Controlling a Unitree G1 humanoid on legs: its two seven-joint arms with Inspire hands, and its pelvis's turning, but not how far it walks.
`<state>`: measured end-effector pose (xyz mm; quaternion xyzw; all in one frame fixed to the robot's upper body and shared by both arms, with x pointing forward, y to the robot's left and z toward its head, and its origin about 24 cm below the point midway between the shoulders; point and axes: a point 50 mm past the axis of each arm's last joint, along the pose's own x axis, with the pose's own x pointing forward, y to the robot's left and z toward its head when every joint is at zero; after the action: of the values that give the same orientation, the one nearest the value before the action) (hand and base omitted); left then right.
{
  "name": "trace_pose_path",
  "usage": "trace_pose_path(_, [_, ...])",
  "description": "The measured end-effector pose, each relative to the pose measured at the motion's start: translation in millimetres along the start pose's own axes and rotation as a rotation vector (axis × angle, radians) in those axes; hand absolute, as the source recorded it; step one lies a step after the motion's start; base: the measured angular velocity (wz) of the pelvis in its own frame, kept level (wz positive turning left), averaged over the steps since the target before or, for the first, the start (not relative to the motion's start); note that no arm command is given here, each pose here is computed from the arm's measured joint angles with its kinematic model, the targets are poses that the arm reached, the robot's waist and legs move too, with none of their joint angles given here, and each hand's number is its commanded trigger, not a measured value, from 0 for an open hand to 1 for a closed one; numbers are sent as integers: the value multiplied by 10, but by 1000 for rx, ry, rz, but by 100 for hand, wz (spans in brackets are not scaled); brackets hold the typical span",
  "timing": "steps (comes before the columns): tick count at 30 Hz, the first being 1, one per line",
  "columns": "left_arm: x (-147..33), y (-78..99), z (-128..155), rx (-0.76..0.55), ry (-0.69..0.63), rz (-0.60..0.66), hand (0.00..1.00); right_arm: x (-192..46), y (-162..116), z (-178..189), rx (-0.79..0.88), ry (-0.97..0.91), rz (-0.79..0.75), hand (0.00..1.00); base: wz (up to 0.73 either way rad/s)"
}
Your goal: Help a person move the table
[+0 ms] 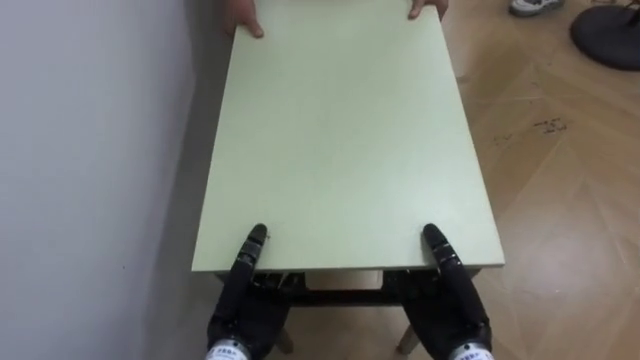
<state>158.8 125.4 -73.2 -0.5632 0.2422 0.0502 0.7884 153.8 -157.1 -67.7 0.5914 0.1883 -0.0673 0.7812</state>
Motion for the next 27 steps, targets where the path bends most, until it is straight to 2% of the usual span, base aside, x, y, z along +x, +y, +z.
trace_pose_path(6, [-14, 109, -16, 29, 25, 0, 100, -17, -89, -18, 1, 5, -19, 100, 3])
trace_pose_path(7, [-11, 116, -21, 30, 32, 0, 80, -18, -103, -15, 2, 2, -22, 100, 0])
trace_pose_path(8, [-7, 116, -22, 30, 34, -2, 69, -18, -105, -11, 3, 2, -22, 100, 4])
trace_pose_path(9, [-2, 117, -24, 36, 38, -3, 58, -20, -114, -6, 4, 2, -25, 87, 0])
trace_pose_path(10, [-4, 124, -26, 52, 47, -6, 50, -21, -124, 0, 7, 0, -30, 61, 0])
trace_pose_path(11, [-5, 128, -26, 63, 53, -10, 23, -22, -129, 1, 8, -1, -28, 55, 0])
trace_pose_path(12, [-11, 145, -27, 102, 65, -19, 4, -25, -139, 9, 9, -1, -26, 39, 0])
trace_pose_path(13, [-15, 158, -23, 132, 70, -24, 0, -25, -140, 10, 10, 1, -24, 12, 0])
trace_pose_path(14, [-25, 180, -9, 202, 85, -33, 0, -23, -145, 6, 8, 5, -20, 3, -3])
trace_pose_path(15, [-29, 196, 28, 292, 100, -39, 0, -20, -152, 2, -6, 11, -15, 0, -8])
trace_pose_path(16, [-18, 203, 69, 377, 116, -50, 0, -24, -161, 6, -51, 25, -8, 0, -11])
trace_pose_path(19, [20, 210, 104, 514, 158, -54, 0, -35, -151, -6, -188, 85, 34, 0, -14])
trace_pose_path(22, [19, 227, 49, 580, 215, -52, 0, -43, -157, -32, -220, 126, 38, 0, -7])
trace_pose_path(27, [20, 222, 19, 590, 243, -66, 0, -48, -158, -46, -222, 143, 47, 0, -4])
